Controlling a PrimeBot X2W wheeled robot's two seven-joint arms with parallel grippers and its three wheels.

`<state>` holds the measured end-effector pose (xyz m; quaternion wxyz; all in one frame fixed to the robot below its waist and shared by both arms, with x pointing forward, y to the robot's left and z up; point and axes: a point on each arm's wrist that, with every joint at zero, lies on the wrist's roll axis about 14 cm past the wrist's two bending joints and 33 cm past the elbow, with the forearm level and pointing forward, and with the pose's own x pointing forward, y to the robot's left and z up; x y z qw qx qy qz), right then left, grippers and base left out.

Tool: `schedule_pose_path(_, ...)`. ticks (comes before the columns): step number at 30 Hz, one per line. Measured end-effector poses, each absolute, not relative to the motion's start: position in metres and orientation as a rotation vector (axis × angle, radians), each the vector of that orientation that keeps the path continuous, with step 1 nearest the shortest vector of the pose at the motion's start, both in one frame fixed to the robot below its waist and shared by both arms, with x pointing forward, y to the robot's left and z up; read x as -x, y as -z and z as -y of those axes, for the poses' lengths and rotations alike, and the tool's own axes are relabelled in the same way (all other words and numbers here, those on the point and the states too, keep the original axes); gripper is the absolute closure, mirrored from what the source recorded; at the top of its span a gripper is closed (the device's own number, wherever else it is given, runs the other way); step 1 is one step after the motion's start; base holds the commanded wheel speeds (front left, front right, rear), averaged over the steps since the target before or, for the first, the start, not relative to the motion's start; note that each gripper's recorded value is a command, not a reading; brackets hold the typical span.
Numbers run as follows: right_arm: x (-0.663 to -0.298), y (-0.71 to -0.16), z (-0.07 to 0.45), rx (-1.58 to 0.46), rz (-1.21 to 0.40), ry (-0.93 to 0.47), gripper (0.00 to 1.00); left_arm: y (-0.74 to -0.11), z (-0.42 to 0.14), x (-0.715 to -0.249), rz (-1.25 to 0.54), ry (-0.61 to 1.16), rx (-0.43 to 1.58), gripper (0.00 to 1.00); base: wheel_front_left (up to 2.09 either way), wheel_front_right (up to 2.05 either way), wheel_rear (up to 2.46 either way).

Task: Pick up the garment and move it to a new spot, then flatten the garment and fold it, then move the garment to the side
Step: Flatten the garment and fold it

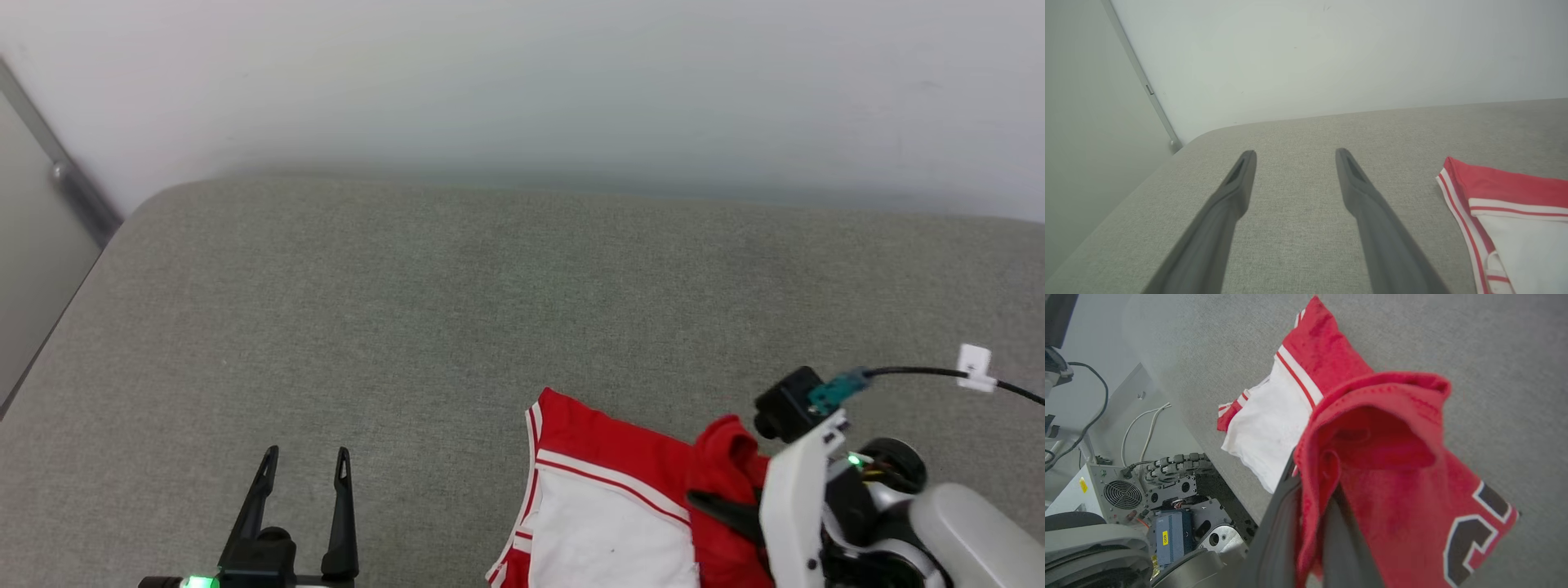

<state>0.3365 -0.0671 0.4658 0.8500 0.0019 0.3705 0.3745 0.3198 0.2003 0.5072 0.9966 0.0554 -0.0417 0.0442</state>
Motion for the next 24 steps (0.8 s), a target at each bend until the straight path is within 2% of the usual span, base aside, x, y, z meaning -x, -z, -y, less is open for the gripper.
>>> schedule_pose_path(12,-0.352,-0.436,-0.016,0.177,-0.851,-0.951,1.0,-0.502,-0.203,-0.332,0.062,-0.097,-0.111,0.0,0.0,0.0,0.0)
schedule_pose_path(19,-0.335,-0.378,-0.012,0.31,-0.99,-0.95,1.0,-0.496,-0.204,-0.335,0.042,-0.105,-0.111,0.0,0.0,0.0,0.0)
schedule_pose_path(24,-0.336,-0.374,-0.016,0.303,-0.964,-0.954,1.0,-0.495,-0.204,-0.335,0.039,-0.108,-0.11,0.0,0.0,0.0,0.0)
